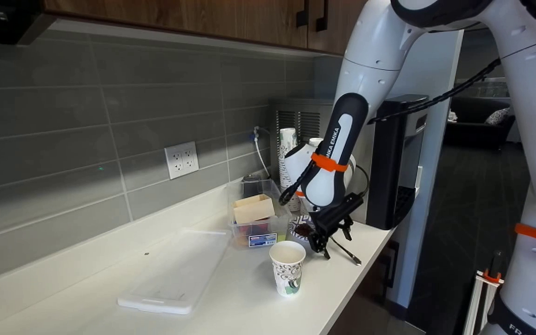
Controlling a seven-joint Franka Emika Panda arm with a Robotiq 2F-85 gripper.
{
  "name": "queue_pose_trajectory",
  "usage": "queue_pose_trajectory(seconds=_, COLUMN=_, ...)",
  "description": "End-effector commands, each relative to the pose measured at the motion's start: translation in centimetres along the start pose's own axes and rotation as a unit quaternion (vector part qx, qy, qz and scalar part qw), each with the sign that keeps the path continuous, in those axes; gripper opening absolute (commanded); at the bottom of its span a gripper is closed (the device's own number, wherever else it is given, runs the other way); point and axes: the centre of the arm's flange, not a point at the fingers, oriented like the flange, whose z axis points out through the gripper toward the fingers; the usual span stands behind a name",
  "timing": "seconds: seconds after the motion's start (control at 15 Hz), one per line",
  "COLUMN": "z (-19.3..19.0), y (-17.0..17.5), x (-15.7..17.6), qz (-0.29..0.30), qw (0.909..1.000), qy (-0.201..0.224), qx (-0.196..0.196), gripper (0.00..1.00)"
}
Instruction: Use the metal utensil to steer what's in the bowl
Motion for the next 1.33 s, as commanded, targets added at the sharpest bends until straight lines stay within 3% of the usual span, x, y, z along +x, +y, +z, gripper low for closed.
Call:
queue_pose_trajectory(seconds=0.0, z=1.0, y=0.2, x=1.3, qz=-0.002, qw=0.9999, qy=-0.001, qx=0.014, gripper=1.00)
queue_pose_trajectory(seconds=0.13, z=1.2, y=0.2, x=1.5, qz=-0.002, qw=0.9999, qy=-0.002, qx=0.015, gripper=1.00)
queue_pose_trajectory(seconds=0.2, z=1.3, y=0.3, x=1.6, qz=-0.002, qw=0.9999, qy=-0.002, qx=0.016, gripper=0.75)
queue_pose_trajectory(seconds=0.33, z=1.4, y=0.3, x=1.8, qz=-0.001, qw=0.9998, qy=0.001, qx=0.020, gripper=0.66)
queue_pose_trajectory(seconds=0.6, z=1.5, y=0.4, x=2.1, qz=0.004, qw=0.9995, qy=0.009, qx=0.029, gripper=0.33)
queue_pose_trajectory(seconds=0.93, z=1.5, y=1.6, x=2.3, qz=0.016, qw=0.9994, qy=0.009, qx=0.028, gripper=0.00)
queue_pose_trajectory(seconds=1.27, z=0.7, y=1.9, x=2.1, qz=0.023, qw=0.9992, qy=0.010, qx=0.033, gripper=0.01)
